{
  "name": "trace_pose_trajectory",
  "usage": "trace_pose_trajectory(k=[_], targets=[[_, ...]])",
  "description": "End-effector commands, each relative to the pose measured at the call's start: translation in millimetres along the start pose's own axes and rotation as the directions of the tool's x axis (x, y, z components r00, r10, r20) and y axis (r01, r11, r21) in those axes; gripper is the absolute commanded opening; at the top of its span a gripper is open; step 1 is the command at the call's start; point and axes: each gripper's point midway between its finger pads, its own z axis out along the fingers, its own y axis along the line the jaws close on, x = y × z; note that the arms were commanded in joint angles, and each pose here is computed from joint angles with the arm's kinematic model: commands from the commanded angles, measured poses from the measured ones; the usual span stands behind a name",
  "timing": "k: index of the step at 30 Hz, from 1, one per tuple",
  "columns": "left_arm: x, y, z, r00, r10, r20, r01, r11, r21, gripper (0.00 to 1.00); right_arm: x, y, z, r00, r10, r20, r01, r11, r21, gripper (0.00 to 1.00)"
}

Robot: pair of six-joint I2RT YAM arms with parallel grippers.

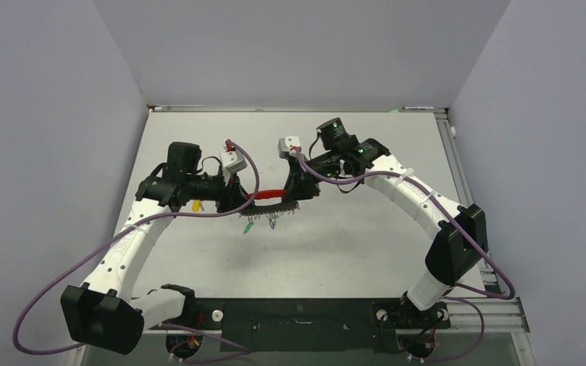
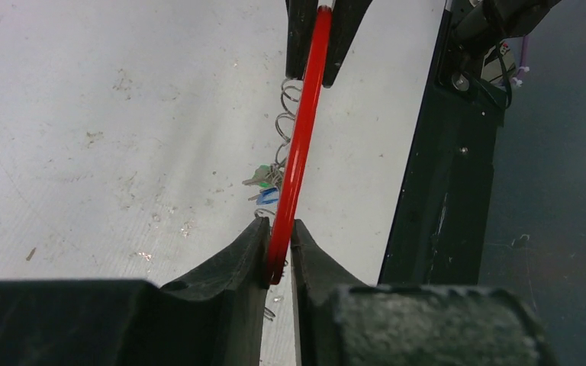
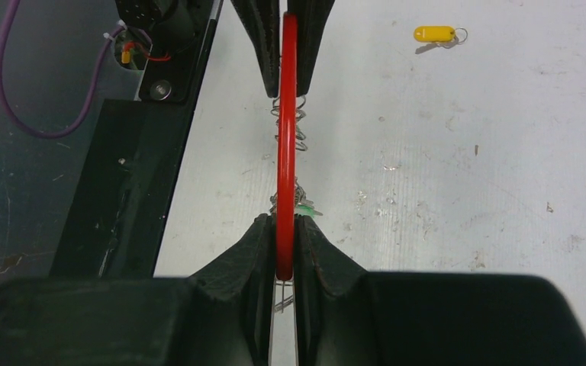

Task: Remove the keys from the keyring
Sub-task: Adjust the keyring.

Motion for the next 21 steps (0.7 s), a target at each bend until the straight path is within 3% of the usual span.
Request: trace_pose_trajectory(k=[1, 5, 8, 11, 13, 16, 21], targets=[[-12, -1, 3, 0.999, -0.022, 0.047, 0.021, 1.000, 0.016, 0.03, -19, 6, 1, 0.996, -0.069, 0.061, 0.072, 0.996, -0.052, 0.05], [-20, 0, 2, 0.995, -0.075, 0.073, 0.074, 0.997, 0.010, 0.00, -11, 5, 2, 0.997, -0.044, 0.057, 0.046, 0.998, -0.046, 0.06], [-30, 2, 3, 0.983, -0.152, 0.104, 0.152, 0.988, 0.002, 0.00, -7, -10, 2, 0.997, 0.006, 0.072, -0.008, 1.000, 0.019, 0.25], [-38, 5, 4, 0.955, -0.256, 0.148, 0.260, 0.966, -0.008, 0.00, -10, -29, -5, 0.995, 0.038, 0.090, -0.048, 0.992, 0.114, 0.53], [-43, 7, 4, 0.927, -0.333, 0.174, 0.340, 0.940, -0.010, 0.00, -11, -42, -11, 0.996, 0.032, 0.080, -0.046, 0.982, 0.183, 0.61], [-48, 17, -4, 0.882, -0.414, 0.225, 0.432, 0.901, -0.035, 0.00, -16, -61, -25, 0.996, 0.025, 0.083, -0.047, 0.961, 0.274, 0.70], [-55, 30, -20, 0.816, -0.481, 0.319, 0.526, 0.848, -0.066, 0.00, -27, -90, -52, 0.991, 0.024, 0.131, -0.074, 0.915, 0.396, 0.72]])
